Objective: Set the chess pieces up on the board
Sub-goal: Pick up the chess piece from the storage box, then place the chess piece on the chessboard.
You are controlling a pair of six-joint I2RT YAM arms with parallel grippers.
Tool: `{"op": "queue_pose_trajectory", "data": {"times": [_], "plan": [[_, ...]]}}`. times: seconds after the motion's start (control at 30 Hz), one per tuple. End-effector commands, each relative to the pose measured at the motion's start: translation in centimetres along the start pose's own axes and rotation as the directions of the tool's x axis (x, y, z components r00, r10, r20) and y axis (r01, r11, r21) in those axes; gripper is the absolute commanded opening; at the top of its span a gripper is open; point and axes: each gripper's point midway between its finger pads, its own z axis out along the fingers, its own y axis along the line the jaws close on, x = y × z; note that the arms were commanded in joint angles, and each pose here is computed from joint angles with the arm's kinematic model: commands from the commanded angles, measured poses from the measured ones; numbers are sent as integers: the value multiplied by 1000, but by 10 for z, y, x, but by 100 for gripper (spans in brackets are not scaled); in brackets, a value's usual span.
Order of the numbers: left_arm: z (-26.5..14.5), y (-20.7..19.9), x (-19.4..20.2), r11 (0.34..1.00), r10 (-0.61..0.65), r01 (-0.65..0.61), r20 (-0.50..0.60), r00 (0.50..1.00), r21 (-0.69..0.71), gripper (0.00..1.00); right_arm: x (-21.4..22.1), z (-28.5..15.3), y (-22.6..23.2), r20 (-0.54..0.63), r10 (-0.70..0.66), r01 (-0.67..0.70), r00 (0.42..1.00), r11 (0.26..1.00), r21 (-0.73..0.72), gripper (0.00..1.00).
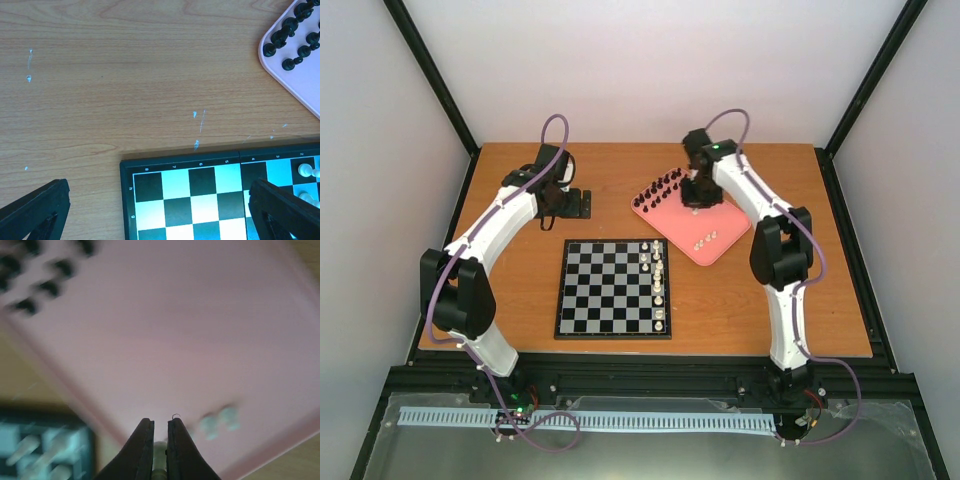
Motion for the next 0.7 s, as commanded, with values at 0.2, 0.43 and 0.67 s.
{"op": "queue_pose_trajectory", "data": {"times": [0.2, 0.43, 0.67], "plan": [[-21, -2, -21, 1000, -5, 5, 73, 997, 6, 100, 112, -74, 134, -40, -314, 308, 948, 943, -123, 3], [-22, -3, -21, 1000, -5, 4, 79, 997, 11, 100, 172, -48, 157, -95, -421, 410, 902, 905, -117, 3], [-24, -3, -17, 1000, 0, -1, 78, 997, 14, 100, 181, -25, 159, -96, -464, 454, 880, 884, -110, 3]]}}
